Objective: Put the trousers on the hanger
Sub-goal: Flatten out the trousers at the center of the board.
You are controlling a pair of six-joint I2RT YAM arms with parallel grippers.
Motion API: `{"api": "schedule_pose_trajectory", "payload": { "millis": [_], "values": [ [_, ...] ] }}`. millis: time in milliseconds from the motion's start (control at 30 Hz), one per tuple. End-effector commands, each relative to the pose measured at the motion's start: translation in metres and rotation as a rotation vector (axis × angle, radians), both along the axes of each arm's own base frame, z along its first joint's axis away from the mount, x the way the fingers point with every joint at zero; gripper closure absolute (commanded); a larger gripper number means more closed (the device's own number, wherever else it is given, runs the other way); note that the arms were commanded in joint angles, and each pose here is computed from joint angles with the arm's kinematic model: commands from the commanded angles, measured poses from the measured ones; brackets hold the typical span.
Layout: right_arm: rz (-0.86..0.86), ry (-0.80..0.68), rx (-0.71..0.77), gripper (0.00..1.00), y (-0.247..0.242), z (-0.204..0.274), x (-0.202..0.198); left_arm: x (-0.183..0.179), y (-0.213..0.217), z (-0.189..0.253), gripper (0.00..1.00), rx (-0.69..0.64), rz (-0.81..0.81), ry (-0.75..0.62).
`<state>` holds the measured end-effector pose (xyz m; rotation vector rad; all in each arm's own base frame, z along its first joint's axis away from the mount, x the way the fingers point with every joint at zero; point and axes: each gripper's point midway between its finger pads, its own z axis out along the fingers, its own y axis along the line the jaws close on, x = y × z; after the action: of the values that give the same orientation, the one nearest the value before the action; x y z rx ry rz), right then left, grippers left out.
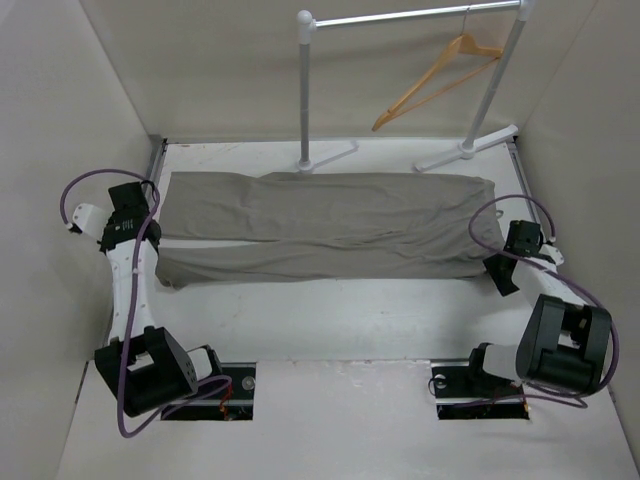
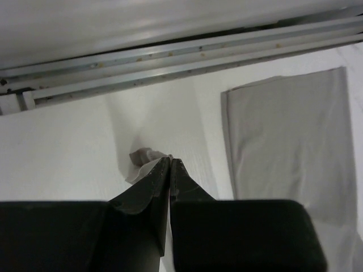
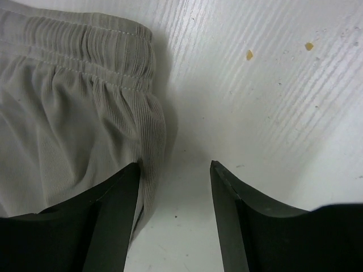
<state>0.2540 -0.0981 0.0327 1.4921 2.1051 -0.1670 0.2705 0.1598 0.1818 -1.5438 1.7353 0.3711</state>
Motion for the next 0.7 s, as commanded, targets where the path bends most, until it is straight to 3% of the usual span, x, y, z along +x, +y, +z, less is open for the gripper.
{"api": "schedule_pose_trajectory", "payload": {
  "millis": [0,67,167,233,433,667],
  "values": [
    [-0.023,-0.097,-0.023,0.42,-0.009,0.012,0.031,0.0,0.001,0.005,1.0,-0.008,0.007,-0.028],
    [-0.023,-0.109,-0.01,0.46,-0.01,0.009,0.04,-0.001,-0.001,0.003,1.0,-0.011,0.0,-0.021],
    [-0.017,-0.101,0.012,0.83,-0.008,0.007,0.047,-0.005,-0.007,-0.005,1.0,-0.043,-0.011,-0.003],
    [-0.042,-0.124,0.0,0.93,-0.008,0.017,0.039,-0.009,-0.007,-0.001,1.0,-0.056,-0.006,0.003],
    [-0.152,-0.181,-0.051,0.99,-0.022,0.045,0.0,-0.021,-0.001,0.041,1.0,-0.011,0.009,0.036],
    [-0.252,-0.211,-0.025,1.0,-0.038,0.054,-0.006,-0.025,0.009,0.1,1.0,0.129,-0.017,0.091]
  ]
}}
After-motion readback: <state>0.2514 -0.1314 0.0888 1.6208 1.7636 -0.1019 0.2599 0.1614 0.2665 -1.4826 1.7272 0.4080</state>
